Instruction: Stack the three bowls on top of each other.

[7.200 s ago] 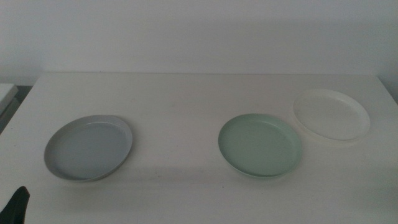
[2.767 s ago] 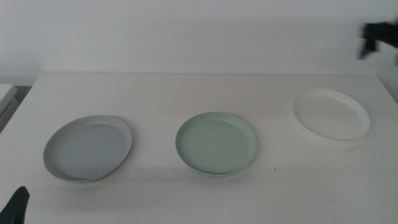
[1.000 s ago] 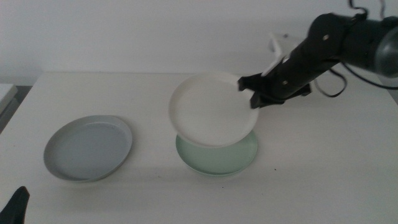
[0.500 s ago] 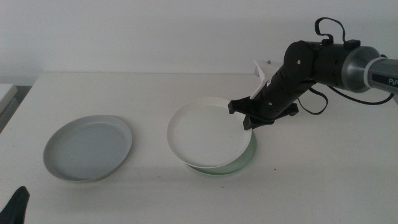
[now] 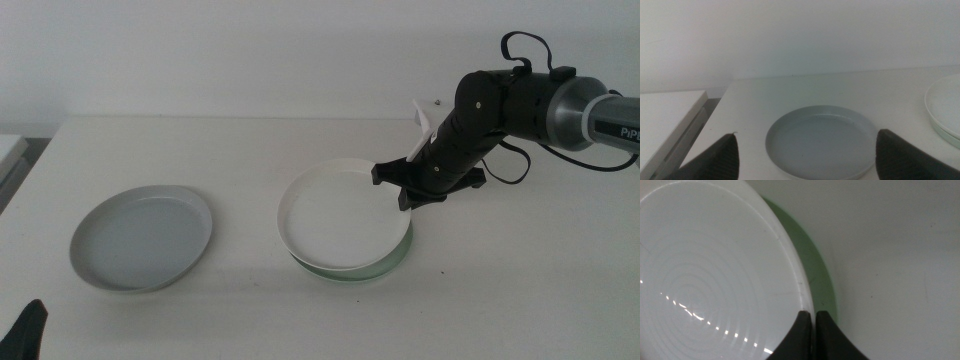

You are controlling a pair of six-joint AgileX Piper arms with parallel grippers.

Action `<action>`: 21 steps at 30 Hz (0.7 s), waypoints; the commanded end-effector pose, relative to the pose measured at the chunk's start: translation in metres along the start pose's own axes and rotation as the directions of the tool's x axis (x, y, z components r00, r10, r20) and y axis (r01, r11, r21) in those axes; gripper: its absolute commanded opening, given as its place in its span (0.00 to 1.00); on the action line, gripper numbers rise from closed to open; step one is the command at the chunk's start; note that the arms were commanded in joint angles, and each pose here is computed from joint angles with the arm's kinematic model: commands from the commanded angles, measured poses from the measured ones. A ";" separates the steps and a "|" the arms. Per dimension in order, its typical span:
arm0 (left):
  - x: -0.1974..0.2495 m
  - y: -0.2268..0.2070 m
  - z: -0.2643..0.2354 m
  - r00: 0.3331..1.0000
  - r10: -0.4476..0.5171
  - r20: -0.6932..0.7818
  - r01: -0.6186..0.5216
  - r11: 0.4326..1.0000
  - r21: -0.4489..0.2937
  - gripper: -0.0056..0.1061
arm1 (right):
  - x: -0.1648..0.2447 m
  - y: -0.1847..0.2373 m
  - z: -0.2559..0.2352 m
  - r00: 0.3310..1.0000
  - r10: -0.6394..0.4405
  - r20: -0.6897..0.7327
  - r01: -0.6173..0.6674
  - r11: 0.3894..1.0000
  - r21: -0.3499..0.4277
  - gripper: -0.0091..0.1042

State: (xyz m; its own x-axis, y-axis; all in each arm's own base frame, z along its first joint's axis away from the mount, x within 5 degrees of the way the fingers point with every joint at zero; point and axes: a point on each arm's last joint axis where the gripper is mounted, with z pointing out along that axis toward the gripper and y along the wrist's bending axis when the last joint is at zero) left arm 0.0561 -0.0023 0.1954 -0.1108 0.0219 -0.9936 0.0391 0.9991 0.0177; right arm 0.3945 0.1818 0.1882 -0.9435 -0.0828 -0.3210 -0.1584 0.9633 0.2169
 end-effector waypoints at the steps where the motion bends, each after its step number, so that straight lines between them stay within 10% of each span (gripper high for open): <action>1: -0.001 0.000 0.000 1.000 -0.002 0.017 0.002 1.000 -0.003 0.89 | 0.000 0.000 -0.003 1.000 -0.007 0.009 0.007 1.000 0.005 0.09; 11: -0.001 0.000 0.000 1.000 -0.002 0.017 0.002 1.000 -0.003 0.89 | -0.001 0.005 -0.035 0.989 -0.147 0.035 0.147 0.989 -0.004 0.90; 21: -0.001 0.000 0.000 1.000 -0.002 0.017 0.002 1.000 -0.003 0.89 | 0.045 0.023 -0.220 0.873 -0.308 0.378 0.364 0.928 -0.084 0.90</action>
State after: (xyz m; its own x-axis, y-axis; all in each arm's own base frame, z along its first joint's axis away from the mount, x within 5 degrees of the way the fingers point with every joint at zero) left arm 0.0561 -0.0023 0.1954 -0.1108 0.0219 -0.9936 0.0391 0.9991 0.0177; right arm 0.3053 0.1506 0.3641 -0.7116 -0.2545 -0.6548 -0.4712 0.8643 0.1761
